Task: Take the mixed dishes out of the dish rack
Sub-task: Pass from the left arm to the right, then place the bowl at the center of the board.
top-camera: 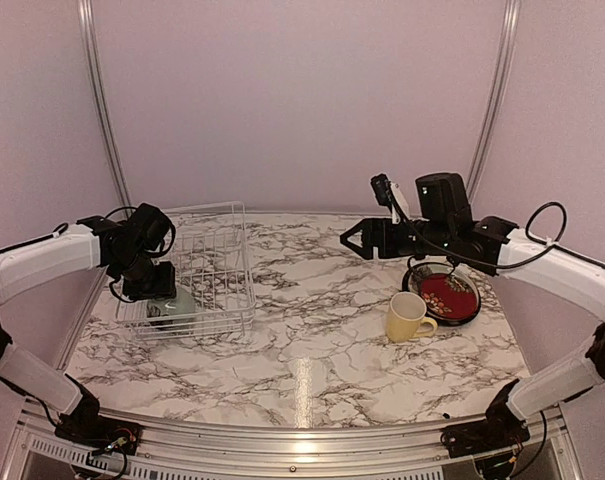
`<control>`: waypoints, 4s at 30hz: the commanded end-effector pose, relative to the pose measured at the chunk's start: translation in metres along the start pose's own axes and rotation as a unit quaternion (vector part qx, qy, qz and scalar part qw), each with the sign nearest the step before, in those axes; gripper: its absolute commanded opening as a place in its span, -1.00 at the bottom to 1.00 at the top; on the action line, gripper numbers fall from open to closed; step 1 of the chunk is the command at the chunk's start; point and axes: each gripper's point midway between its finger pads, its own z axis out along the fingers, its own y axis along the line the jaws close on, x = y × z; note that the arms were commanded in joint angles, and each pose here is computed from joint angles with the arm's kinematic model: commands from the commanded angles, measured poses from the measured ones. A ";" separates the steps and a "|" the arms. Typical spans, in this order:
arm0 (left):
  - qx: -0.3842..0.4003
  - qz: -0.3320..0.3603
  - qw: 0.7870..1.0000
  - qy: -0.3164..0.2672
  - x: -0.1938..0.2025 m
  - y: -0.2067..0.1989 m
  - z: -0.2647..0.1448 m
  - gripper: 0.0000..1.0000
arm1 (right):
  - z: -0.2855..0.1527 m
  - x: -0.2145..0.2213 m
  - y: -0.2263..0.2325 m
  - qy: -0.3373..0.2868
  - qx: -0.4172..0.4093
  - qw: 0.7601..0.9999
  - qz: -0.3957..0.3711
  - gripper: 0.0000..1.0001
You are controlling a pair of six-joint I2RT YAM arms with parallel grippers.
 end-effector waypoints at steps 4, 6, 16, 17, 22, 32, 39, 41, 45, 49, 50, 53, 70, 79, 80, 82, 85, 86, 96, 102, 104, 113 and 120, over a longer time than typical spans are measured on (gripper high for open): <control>0.052 0.000 0.997 -0.050 -0.037 -0.022 -0.035 -0.49 | 0.037 -0.002 0.057 -0.004 -0.135 0.989 0.057 0.55; 0.068 -0.002 0.996 -0.061 -0.046 -0.029 -0.044 -0.50 | 0.052 0.000 0.072 0.001 -0.162 0.985 0.064 0.56; 0.146 -0.007 0.981 -0.125 -0.084 -0.054 -0.100 -0.52 | 0.095 -0.016 0.127 -0.005 -0.288 0.951 0.110 0.55; 0.153 -0.008 0.979 -0.130 -0.087 -0.056 -0.106 -0.52 | 0.100 -0.017 0.129 -0.006 -0.294 0.949 0.115 0.55; 0.191 -0.015 0.968 -0.164 -0.099 -0.063 -0.137 -0.52 | 0.116 -0.031 0.148 -0.020 -0.333 0.932 0.139 0.54; 0.280 -0.026 0.936 -0.211 -0.109 -0.079 -0.184 -0.52 | 0.143 -0.043 0.191 -0.017 -0.422 0.892 0.164 0.53; 0.319 -0.029 0.922 -0.217 -0.110 -0.090 -0.194 -0.52 | 0.145 -0.043 0.214 -0.013 -0.462 0.870 0.173 0.49; 0.328 -0.032 0.919 -0.217 -0.109 -0.092 -0.193 -0.52 | 0.140 -0.045 0.222 -0.014 -0.483 0.858 0.176 0.44; 0.341 -0.035 0.915 -0.212 -0.106 -0.096 -0.189 -0.52 | 0.130 -0.052 0.236 -0.022 -0.516 0.836 0.183 0.27; 0.357 -0.039 0.910 -0.207 -0.104 -0.101 -0.186 -0.54 | 0.126 -0.057 0.240 -0.029 -0.525 0.829 0.190 -0.11; 0.362 -0.041 0.908 -0.205 -0.102 -0.102 -0.185 -0.54 | 0.125 -0.058 0.240 -0.032 -0.528 0.827 0.191 -0.18; 0.380 -0.043 0.902 -0.200 -0.098 -0.107 -0.183 -0.54 | 0.123 -0.059 0.240 -0.035 -0.530 0.825 0.193 -0.51; 0.324 -0.059 0.913 -0.239 -0.089 -0.072 -0.190 0.83 | 0.116 -0.057 0.173 -0.057 -0.399 0.908 0.115 -1.00; 0.296 -0.062 0.919 -0.254 -0.080 -0.054 -0.188 0.98 | 0.105 -0.020 0.087 -0.003 -0.137 0.990 -0.039 -1.00; 0.296 -0.062 0.919 -0.255 -0.079 -0.054 -0.187 0.98 | 0.104 -0.015 0.075 0.004 -0.102 0.993 -0.062 -1.00; 0.293 -0.062 0.920 -0.253 -0.079 -0.054 -0.184 0.98 | 0.103 -0.006 0.049 0.024 -0.035 0.995 -0.093 -1.00; 0.292 -0.064 0.921 -0.249 -0.079 -0.056 -0.178 0.98 | 0.102 0.006 0.008 0.064 0.076 0.984 -0.145 -1.00; 0.293 -0.064 0.921 -0.248 -0.079 -0.056 -0.177 0.98 | 0.100 0.010 -0.003 0.077 0.104 0.979 -0.160 -1.00; 0.302 -0.065 0.921 -0.236 -0.080 -0.063 -0.170 0.98 | 0.097 0.045 -0.063 0.214 0.222 0.907 -0.287 -1.00; 0.308 -0.067 0.919 -0.237 -0.083 -0.066 -0.172 0.98 | 0.102 0.075 -0.087 0.281 0.238 0.873 -0.320 -1.00; 0.311 -0.069 0.918 -0.238 -0.083 -0.066 -0.174 0.98 | 0.102 0.083 -0.095 0.297 0.239 0.868 -0.319 -1.00; 0.321 -0.069 0.917 -0.228 -0.075 -0.068 -0.170 0.98 | 0.110 0.105 -0.116 0.340 0.227 0.858 -0.312 -1.00; 0.310 -0.064 0.920 -0.233 -0.072 -0.061 -0.175 0.98 | 0.115 0.121 -0.129 0.373 0.232 0.843 -0.309 -0.98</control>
